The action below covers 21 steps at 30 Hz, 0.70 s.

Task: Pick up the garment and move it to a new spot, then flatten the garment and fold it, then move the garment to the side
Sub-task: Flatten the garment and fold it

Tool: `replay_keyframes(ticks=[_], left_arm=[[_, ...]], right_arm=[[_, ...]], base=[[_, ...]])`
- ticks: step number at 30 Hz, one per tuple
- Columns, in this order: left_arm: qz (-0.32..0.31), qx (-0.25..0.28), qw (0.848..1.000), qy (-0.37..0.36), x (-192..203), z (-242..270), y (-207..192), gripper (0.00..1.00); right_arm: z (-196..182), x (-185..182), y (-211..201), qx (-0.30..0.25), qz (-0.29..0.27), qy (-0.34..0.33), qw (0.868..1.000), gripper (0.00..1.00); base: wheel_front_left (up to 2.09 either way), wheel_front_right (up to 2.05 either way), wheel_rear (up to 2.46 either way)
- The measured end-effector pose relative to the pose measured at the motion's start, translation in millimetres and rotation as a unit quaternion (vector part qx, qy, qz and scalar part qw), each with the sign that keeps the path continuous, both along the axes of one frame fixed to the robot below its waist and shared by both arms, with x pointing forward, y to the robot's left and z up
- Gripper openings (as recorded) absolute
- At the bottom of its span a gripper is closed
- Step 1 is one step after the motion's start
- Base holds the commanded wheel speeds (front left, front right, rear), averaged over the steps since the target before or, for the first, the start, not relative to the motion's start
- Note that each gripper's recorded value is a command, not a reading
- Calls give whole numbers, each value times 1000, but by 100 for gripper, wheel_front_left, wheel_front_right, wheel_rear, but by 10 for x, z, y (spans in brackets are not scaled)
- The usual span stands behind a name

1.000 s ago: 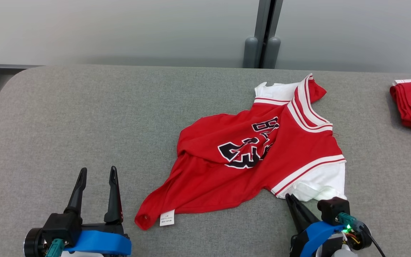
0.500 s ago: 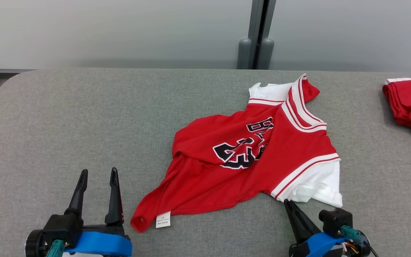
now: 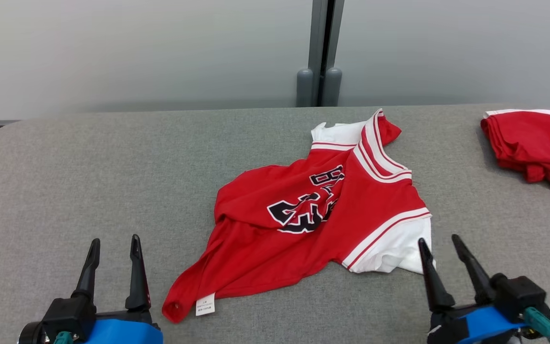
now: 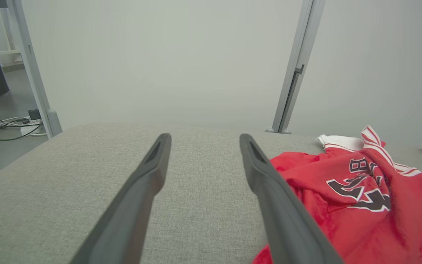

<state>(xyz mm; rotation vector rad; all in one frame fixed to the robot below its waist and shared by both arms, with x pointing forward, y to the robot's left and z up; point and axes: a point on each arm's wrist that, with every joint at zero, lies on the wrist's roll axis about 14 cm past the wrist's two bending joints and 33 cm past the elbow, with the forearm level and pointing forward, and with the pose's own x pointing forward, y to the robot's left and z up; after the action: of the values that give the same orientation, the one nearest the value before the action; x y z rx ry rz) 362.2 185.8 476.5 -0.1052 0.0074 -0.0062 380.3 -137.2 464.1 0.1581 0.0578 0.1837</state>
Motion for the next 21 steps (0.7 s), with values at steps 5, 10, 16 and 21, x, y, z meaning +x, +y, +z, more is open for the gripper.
replay_keyframes(ticks=[5,10,16,21], left_arm=[[-5,5,1000,-5,-35,34,-20,100],[-12,8,1000,-6,-89,39,-52,100],[-12,10,1000,-3,-148,17,-50,100],[-7,13,1000,6,-195,-36,-14,100]], right_arm=[[310,-105,-302,-11,-40,-50,998,100],[318,-316,-453,-19,-62,-52,997,100],[219,-520,-573,-22,-83,-35,996,100],[109,-596,-543,-21,-83,-18,996,100]], base=[[0,0,0],[0,0,0],[0,0,0],[0,0,0]])
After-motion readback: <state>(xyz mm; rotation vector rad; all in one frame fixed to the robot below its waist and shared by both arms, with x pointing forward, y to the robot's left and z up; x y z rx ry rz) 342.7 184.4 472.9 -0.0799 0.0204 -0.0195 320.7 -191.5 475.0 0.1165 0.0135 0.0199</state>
